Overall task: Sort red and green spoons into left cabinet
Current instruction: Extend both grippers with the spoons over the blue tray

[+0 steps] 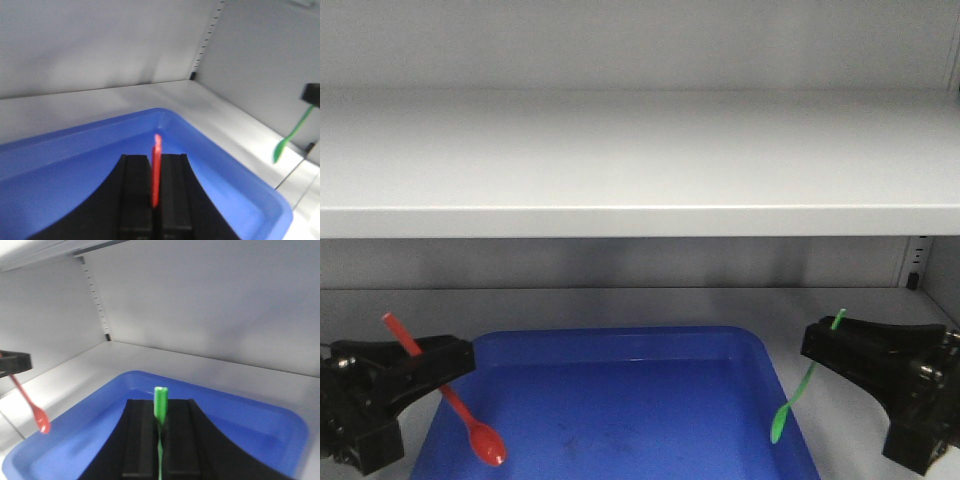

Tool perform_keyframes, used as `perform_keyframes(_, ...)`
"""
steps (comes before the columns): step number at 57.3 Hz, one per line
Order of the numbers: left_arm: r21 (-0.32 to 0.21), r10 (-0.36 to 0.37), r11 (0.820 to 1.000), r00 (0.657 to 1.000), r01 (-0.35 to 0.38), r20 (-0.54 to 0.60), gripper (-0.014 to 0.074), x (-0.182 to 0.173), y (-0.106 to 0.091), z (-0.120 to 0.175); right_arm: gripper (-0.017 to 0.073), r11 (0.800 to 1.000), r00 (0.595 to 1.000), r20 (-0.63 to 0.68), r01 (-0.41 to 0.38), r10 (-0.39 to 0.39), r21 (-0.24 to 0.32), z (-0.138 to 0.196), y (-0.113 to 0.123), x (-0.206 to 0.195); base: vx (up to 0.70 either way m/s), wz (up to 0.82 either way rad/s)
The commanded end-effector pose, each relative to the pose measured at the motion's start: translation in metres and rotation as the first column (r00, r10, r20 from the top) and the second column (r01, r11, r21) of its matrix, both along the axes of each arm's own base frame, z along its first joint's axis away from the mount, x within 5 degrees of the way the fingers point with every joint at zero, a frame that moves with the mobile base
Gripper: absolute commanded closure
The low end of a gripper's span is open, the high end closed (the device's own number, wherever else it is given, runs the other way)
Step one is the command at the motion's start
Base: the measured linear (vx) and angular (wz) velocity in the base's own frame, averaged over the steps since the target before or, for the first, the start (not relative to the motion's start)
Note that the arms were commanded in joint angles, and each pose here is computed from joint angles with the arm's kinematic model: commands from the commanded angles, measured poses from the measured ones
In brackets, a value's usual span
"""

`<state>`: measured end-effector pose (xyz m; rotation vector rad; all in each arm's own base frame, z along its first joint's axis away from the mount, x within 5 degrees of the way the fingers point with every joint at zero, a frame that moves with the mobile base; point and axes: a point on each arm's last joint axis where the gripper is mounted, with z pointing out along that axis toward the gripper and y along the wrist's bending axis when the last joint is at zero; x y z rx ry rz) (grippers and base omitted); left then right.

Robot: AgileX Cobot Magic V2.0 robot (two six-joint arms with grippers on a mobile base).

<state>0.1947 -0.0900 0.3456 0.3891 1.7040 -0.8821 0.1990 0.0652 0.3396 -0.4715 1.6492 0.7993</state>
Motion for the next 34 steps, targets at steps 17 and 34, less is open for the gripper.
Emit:
perform_keyframes(17, -0.105, -0.093, 0.99, 0.996, 0.092, -0.003, 0.0594, 0.02, -0.011, 0.017, 0.0562, 0.99, 0.996, -0.003, -0.093, 0.094, 0.106, 0.007, 0.006, 0.025, 0.0, 0.0)
perform_keyframes(34, -0.108, -0.112, 0.988, 0.993, 0.108, -0.034, 0.0594, 0.027, -0.013, 0.009, 0.0562, 0.987, 0.991, -0.063, -0.111, 0.119, 0.119, -0.008, 0.007, 0.038, 0.0, 0.0)
